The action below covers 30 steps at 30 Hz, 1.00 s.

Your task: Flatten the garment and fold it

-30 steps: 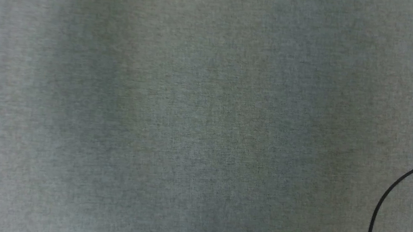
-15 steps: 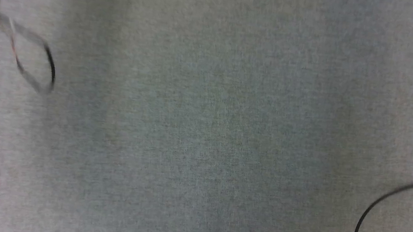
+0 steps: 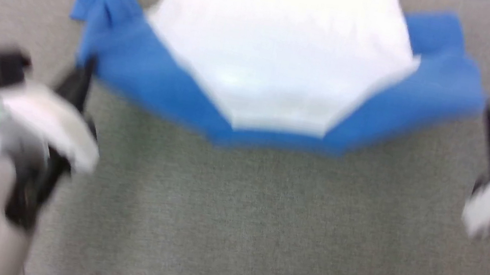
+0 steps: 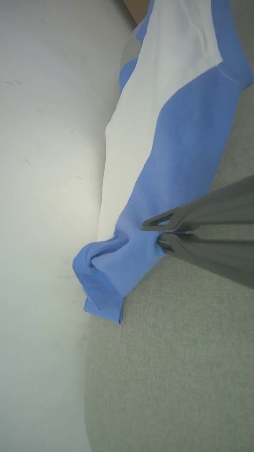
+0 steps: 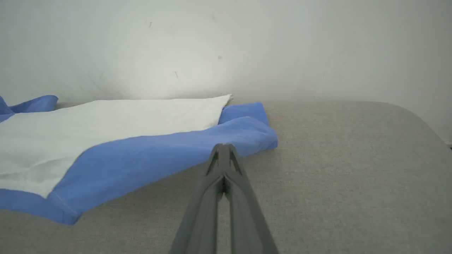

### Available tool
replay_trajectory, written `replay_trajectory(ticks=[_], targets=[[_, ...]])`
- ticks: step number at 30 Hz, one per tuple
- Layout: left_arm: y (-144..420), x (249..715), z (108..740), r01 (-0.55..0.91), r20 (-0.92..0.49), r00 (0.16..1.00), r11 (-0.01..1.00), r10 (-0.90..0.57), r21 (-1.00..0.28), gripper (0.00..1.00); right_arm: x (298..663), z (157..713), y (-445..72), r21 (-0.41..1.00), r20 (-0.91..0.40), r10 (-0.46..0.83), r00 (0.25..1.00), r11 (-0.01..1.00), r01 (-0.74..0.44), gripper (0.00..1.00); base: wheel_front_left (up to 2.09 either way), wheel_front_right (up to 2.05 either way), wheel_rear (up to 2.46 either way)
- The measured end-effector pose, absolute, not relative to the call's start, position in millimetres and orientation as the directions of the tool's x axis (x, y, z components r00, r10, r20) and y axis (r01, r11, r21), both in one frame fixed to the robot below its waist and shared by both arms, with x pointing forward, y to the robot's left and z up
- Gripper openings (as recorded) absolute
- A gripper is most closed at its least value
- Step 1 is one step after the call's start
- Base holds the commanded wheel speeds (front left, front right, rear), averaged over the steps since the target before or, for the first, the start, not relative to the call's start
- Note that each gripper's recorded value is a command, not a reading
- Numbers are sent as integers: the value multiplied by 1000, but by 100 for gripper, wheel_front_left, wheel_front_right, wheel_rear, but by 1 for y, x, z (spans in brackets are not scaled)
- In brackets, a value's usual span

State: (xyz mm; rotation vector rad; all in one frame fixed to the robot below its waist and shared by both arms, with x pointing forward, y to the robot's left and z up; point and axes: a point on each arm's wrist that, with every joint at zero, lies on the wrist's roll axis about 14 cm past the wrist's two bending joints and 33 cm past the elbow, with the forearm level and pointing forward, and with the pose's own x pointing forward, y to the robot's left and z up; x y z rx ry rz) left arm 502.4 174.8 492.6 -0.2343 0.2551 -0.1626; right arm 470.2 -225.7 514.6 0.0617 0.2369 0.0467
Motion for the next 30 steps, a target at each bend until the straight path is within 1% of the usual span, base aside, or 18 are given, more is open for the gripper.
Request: replay_trajectory(ticks=[4, 6, 9, 13, 18, 22, 25, 28, 30], targets=[[176, 451, 475, 68, -315, 934, 949, -169, -308, 0, 418, 498, -222, 113, -323, 22, 946, 993, 16, 0, 0, 0, 0], [175, 428, 466, 39, -356, 920, 940, -166, -339, 0, 398, 492, -224, 106, -364, 0, 931, 994, 42, 0, 0, 0, 0], [175, 397, 452, 5, -424, 891, 936, -164, -351, 0, 370, 481, -232, 75, -436, -44, 899, 994, 85, 0, 0, 0, 0], [169, 368, 441, -26, -483, 856, 919, -183, -394, 0, 344, 467, -248, 58, -509, -91, 856, 989, 139, 0, 0, 0, 0], [170, 344, 432, -66, -535, 826, 912, -178, -405, 0, 316, 448, -264, 50, -595, -128, 793, 979, 196, 0, 0, 0, 0], [163, 329, 423, -86, -561, 805, 898, -192, -431, 0, 302, 431, -263, 61, -652, -116, 749, 977, 204, 0, 0, 0, 0], [163, 327, 419, -99, -562, 806, 894, -185, -436, 0, 300, 418, -257, 87, -673, -89, 734, 976, 199, 0, 0, 0, 0], [161, 325, 411, -113, -572, 800, 891, -181, -440, 0, 300, 407, -247, 120, -672, -58, 738, 975, 186, 0, 0, 0, 0], [161, 325, 406, -121, -573, 801, 889, -175, -441, 0, 305, 405, -241, 142, -651, -43, 758, 974, 177, 0, 0, 0, 0]])
